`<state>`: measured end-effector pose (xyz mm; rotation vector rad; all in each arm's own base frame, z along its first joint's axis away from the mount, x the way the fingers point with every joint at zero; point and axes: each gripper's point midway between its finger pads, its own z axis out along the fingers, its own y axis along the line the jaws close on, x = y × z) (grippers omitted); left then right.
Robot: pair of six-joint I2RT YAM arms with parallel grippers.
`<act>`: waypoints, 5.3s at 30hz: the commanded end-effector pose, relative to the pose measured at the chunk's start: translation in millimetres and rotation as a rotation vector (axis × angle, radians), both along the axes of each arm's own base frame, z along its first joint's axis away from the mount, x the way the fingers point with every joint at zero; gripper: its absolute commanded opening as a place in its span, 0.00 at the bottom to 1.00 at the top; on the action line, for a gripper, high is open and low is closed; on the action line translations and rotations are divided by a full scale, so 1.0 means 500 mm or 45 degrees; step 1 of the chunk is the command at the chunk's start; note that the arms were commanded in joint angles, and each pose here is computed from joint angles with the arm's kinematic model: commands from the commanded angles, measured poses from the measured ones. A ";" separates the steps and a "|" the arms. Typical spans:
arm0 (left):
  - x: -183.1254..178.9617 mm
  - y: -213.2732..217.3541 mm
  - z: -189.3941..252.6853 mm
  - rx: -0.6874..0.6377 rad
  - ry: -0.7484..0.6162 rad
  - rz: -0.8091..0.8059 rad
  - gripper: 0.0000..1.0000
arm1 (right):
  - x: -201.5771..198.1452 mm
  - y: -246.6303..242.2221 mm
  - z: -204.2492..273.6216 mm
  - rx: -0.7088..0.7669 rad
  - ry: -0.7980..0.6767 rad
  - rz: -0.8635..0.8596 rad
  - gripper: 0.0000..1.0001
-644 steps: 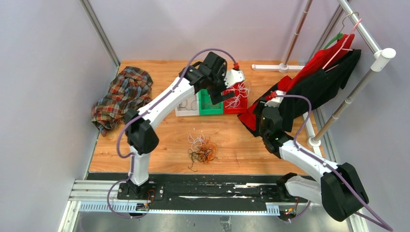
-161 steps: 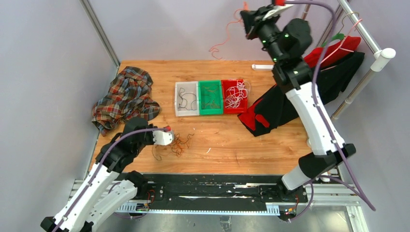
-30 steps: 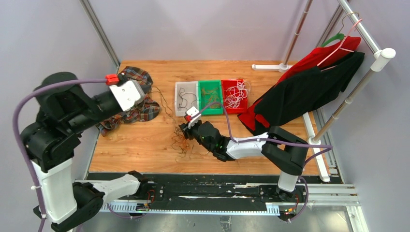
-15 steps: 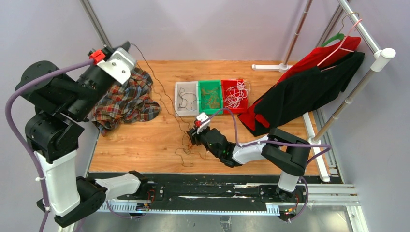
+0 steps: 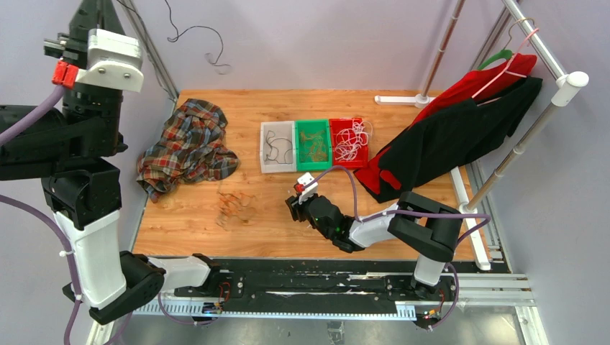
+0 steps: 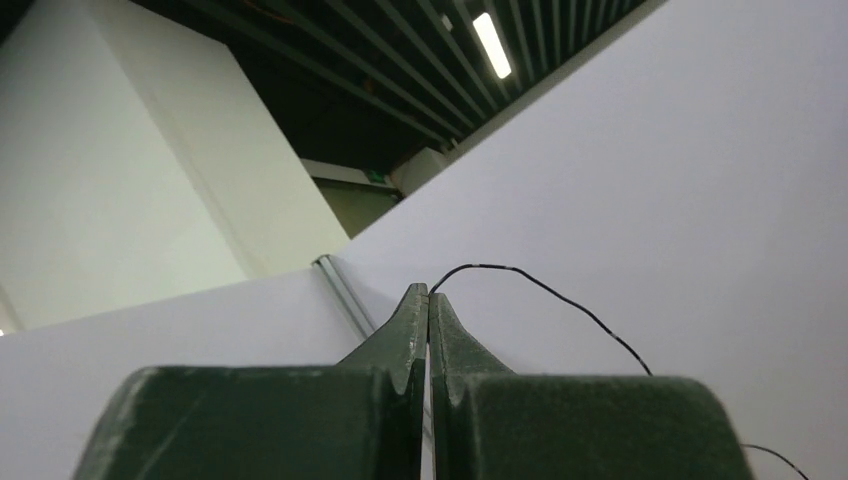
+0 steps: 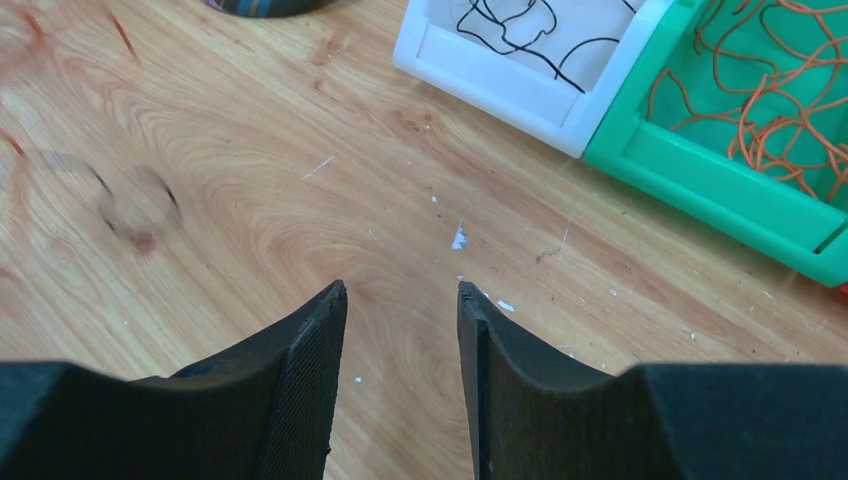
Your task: Untangle the cables
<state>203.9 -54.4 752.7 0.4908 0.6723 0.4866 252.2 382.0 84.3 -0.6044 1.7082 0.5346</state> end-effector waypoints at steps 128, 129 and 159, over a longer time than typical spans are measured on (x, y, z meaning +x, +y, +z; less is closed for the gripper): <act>0.428 -0.226 -0.556 0.623 0.596 0.120 0.00 | -0.048 -0.122 0.023 0.052 0.091 0.082 0.23; 0.431 -0.226 -0.558 0.627 0.597 0.128 0.00 | -0.048 -0.123 0.024 0.055 0.091 0.080 0.24; 0.487 -0.225 -0.812 0.939 0.888 0.214 0.00 | -0.033 -0.150 0.049 0.030 0.058 -0.006 0.29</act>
